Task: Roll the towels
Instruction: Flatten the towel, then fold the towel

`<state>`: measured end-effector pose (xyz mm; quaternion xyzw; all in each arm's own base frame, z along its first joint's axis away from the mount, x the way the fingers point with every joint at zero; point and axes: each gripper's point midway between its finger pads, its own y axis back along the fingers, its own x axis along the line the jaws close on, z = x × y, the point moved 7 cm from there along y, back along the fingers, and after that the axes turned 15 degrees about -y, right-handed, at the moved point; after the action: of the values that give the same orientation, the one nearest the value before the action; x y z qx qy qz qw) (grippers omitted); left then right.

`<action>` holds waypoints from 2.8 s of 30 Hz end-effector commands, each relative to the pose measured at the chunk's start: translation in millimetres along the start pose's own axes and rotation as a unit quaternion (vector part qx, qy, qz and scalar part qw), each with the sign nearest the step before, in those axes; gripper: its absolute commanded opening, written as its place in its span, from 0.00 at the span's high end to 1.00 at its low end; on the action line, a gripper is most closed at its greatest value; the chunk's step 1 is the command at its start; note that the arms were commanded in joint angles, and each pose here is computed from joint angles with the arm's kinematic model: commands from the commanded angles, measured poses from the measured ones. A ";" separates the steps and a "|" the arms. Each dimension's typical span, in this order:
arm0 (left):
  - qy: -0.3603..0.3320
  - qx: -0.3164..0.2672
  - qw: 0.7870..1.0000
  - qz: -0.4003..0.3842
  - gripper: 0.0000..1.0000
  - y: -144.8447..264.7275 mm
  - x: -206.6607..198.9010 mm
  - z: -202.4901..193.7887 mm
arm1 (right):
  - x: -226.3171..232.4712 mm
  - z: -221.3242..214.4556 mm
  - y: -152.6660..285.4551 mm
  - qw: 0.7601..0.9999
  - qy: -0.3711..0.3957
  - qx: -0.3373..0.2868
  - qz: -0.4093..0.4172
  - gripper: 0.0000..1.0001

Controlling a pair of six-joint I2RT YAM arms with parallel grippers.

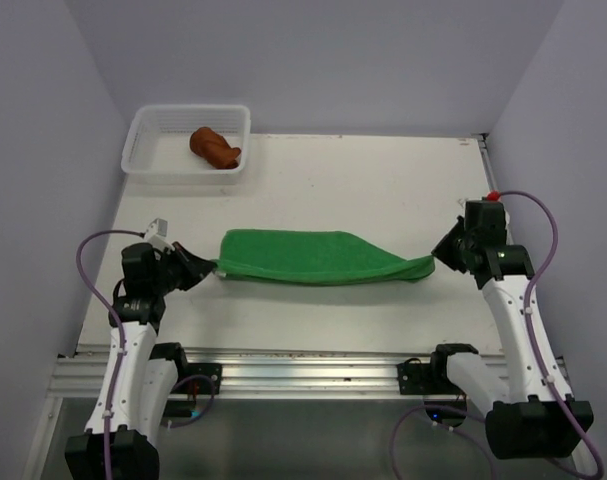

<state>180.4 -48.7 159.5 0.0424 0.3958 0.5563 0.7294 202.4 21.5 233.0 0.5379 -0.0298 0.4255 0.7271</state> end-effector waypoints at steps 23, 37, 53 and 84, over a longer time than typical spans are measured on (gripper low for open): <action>-0.075 -0.137 0.987 0.029 1.00 -12.6 -48.9 220.6 | 154.1 92.6 -18.0 0.992 -0.002 -0.006 0.127 1.00; 0.001 -0.030 0.997 0.069 1.00 -14.4 11.5 44.3 | 24.9 -7.5 -50.2 0.995 0.019 0.093 0.033 1.00; 0.048 0.044 0.993 0.097 0.94 -17.4 29.3 -17.0 | -51.4 -49.8 -58.4 0.993 0.040 0.102 -0.053 1.00; 0.046 0.031 0.994 0.094 0.98 -68.2 31.2 55.8 | 37.2 6.2 -129.0 0.993 0.014 0.101 -0.055 1.00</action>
<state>253.7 -27.3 131.6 0.1011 0.4696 0.6070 0.6331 293.5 29.5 144.7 0.6086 0.0772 0.3756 0.6947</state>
